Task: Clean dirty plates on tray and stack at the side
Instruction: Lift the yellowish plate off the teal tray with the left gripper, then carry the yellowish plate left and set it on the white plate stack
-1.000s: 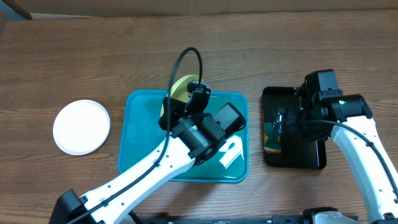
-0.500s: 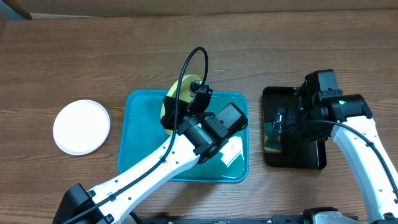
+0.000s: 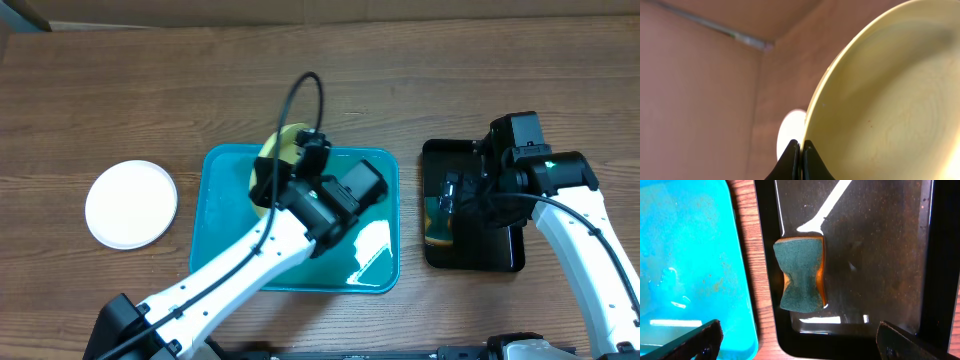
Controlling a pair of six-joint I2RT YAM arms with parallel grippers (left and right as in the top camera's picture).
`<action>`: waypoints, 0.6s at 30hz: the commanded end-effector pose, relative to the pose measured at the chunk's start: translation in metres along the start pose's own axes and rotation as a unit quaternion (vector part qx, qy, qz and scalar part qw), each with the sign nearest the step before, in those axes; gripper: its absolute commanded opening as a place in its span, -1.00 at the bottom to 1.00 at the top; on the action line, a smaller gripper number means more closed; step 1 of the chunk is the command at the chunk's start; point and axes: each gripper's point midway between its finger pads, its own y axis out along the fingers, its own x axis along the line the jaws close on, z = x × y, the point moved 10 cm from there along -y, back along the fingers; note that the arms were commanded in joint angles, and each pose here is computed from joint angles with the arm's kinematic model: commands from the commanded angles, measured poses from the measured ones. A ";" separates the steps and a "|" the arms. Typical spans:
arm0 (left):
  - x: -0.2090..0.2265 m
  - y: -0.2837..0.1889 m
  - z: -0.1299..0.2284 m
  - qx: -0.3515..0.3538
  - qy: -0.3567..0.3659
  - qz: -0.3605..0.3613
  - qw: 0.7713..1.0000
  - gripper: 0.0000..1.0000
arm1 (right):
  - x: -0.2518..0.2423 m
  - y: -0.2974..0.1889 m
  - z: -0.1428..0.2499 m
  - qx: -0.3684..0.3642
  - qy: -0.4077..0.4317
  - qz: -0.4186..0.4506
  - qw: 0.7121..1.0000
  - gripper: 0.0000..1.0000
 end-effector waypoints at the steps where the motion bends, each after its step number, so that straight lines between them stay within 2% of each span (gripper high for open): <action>1: 0.015 0.030 0.010 0.076 -0.034 0.015 0.996 -0.92 | 0.001 -0.009 -0.002 -0.018 -0.006 -0.002 1.000 1.00; 5: 0.041 0.061 0.024 0.158 -0.105 0.034 0.981 -0.92 | 0.001 -0.009 -0.002 -0.018 -0.006 -0.002 1.000 1.00; 9: 0.065 0.088 0.038 0.225 -0.192 0.080 0.952 -0.92 | 0.001 -0.009 -0.002 -0.018 -0.006 -0.002 1.000 1.00; 15: 0.105 0.125 0.063 0.286 -0.320 0.154 0.890 -0.92 | 0.001 -0.009 -0.002 -0.018 -0.006 -0.002 1.000 1.00; 18: 0.125 0.146 0.080 0.306 -0.379 0.162 0.858 -0.92 | 0.001 -0.009 -0.002 -0.018 -0.006 -0.002 1.000 1.00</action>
